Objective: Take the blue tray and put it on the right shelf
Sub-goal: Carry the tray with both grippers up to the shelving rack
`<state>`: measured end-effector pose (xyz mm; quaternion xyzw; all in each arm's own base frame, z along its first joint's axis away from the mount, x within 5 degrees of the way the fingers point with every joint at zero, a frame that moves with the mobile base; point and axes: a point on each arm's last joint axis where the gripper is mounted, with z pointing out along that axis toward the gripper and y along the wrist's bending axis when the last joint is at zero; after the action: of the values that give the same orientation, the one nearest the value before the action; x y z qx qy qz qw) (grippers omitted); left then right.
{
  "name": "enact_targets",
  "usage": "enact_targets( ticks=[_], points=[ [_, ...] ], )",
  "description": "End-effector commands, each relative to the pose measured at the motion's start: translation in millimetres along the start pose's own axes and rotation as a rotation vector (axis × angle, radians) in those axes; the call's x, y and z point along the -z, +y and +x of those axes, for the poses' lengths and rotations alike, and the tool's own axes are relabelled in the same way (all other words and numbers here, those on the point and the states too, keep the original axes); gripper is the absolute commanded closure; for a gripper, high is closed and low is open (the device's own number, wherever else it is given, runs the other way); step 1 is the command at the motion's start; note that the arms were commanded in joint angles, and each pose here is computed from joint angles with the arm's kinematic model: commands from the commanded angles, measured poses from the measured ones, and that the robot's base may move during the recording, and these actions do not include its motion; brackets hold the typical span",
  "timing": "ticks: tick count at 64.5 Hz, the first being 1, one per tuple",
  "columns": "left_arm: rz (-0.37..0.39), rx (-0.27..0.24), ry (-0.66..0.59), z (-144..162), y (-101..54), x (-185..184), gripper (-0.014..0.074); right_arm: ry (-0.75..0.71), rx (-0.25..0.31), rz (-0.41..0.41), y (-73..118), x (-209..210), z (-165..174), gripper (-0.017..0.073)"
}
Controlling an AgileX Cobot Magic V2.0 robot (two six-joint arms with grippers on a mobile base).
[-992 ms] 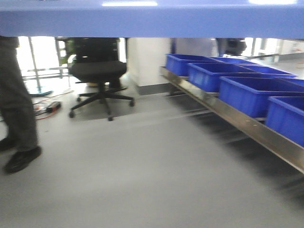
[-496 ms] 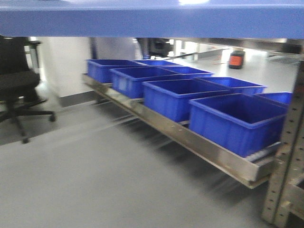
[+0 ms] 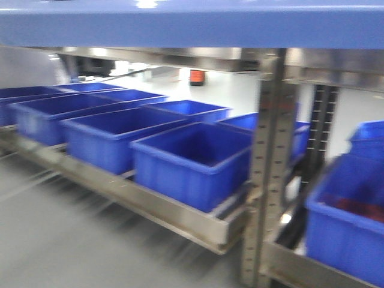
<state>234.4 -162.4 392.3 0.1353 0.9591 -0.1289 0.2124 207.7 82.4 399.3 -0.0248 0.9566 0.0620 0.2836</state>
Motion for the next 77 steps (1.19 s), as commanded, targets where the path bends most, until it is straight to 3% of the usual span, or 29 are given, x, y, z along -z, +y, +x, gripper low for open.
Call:
enact_targets(
  ticks=[1, 77],
  points=[
    [-0.006, -0.031, 0.040, 9.0, -0.6, 17.7, 0.0643, -0.098, 0.037, -0.010, -0.9, 14.4, -6.3, 0.0504],
    [-0.006, -0.031, 0.041, 9.0, -0.7, 17.7, 0.0642, -0.098, 0.037, -0.010, -0.9, 14.4, -6.3, 0.0504]
  ],
)
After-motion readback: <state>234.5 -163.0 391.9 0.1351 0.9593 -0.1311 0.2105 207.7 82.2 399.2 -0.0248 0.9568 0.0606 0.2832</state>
